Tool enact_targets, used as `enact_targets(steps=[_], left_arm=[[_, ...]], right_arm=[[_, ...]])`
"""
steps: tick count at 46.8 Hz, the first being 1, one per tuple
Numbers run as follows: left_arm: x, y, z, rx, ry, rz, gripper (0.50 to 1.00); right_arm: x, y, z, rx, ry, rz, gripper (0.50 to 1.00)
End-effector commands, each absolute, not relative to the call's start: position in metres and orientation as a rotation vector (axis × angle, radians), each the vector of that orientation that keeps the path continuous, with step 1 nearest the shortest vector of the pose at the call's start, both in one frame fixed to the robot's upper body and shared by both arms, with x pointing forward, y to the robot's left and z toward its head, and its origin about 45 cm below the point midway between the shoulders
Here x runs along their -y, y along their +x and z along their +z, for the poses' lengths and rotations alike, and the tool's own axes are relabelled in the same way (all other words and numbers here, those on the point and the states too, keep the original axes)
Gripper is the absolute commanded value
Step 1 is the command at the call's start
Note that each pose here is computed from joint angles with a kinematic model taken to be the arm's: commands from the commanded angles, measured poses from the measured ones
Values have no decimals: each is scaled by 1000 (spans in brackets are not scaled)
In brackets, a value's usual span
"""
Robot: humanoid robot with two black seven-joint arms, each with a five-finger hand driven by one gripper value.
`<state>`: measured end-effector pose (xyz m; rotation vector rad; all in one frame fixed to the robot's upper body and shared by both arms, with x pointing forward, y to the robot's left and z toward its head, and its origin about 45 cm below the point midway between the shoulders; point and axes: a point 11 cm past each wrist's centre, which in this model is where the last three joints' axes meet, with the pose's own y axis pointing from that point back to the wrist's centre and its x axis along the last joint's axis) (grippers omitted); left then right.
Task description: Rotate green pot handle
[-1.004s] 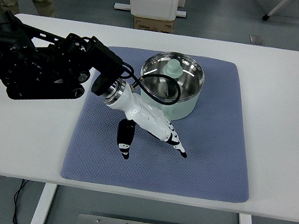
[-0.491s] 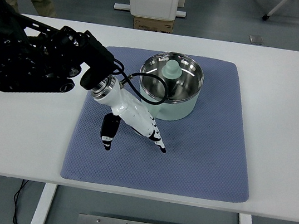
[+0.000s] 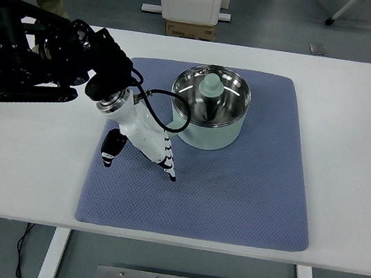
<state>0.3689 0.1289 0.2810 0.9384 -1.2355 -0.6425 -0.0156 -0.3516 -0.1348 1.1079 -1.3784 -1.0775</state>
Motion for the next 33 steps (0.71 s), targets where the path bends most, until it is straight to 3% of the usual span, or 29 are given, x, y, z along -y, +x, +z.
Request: enact_targets(steps=[1,33], left_arm=[[-137,371,279,1243,971,-666,1000],[-165,403,285,1259,1101,-607,1000]], right_arm=[[352,-16,-135,1378,1108,-1077,1000],[352,-16,-135,1378,1108,-1077,1000]])
